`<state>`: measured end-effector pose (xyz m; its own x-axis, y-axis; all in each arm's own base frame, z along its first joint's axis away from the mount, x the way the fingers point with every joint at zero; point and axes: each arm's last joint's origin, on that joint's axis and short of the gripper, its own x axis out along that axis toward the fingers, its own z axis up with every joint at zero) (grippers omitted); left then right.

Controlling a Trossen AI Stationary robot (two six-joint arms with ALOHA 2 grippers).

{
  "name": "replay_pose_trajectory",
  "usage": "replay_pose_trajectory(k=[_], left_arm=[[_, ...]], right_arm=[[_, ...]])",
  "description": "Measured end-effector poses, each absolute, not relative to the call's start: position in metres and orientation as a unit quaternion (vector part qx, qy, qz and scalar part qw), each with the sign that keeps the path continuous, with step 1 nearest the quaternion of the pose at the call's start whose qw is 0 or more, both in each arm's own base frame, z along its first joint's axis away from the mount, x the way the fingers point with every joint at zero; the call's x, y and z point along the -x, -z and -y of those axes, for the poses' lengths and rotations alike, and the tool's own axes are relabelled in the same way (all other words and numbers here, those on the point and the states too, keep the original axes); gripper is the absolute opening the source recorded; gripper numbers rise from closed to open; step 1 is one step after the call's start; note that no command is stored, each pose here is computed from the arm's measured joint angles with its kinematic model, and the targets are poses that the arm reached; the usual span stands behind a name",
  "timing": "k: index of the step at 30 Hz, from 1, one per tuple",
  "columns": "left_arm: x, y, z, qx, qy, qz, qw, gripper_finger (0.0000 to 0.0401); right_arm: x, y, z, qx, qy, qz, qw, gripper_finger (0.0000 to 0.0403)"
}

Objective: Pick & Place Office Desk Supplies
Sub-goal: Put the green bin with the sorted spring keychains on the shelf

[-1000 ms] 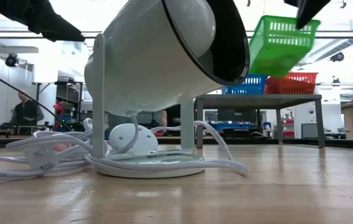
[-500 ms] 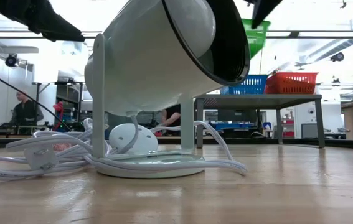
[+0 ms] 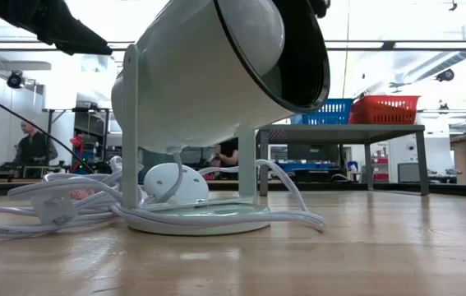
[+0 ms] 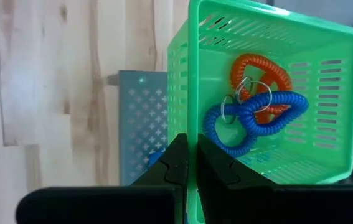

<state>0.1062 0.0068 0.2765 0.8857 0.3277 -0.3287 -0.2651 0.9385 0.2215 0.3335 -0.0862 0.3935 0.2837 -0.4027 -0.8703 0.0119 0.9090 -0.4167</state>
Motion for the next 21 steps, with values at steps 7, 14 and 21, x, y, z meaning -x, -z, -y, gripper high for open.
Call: replay_pose_trajectory(k=[7, 14, 21], left_arm=[[-0.106, -0.276, -0.007, -0.085, -0.153, -0.184, 0.967, 0.0244], [-0.106, -0.277, -0.007, -0.085, -0.153, -0.184, 0.967, 0.0244], [-0.106, -0.276, -0.007, -0.085, -0.153, -0.184, 0.967, 0.0244]], right_arm=[[-0.358, -0.376, 0.107, 0.139, 0.119, -0.613, 0.769, 0.0013], [-0.373, -0.363, 0.117, 0.109, 0.145, -0.610, 0.771, 0.0013], [-0.372, -0.353, 0.110, 0.090, 0.150, -0.624, 0.762, 0.0013]])
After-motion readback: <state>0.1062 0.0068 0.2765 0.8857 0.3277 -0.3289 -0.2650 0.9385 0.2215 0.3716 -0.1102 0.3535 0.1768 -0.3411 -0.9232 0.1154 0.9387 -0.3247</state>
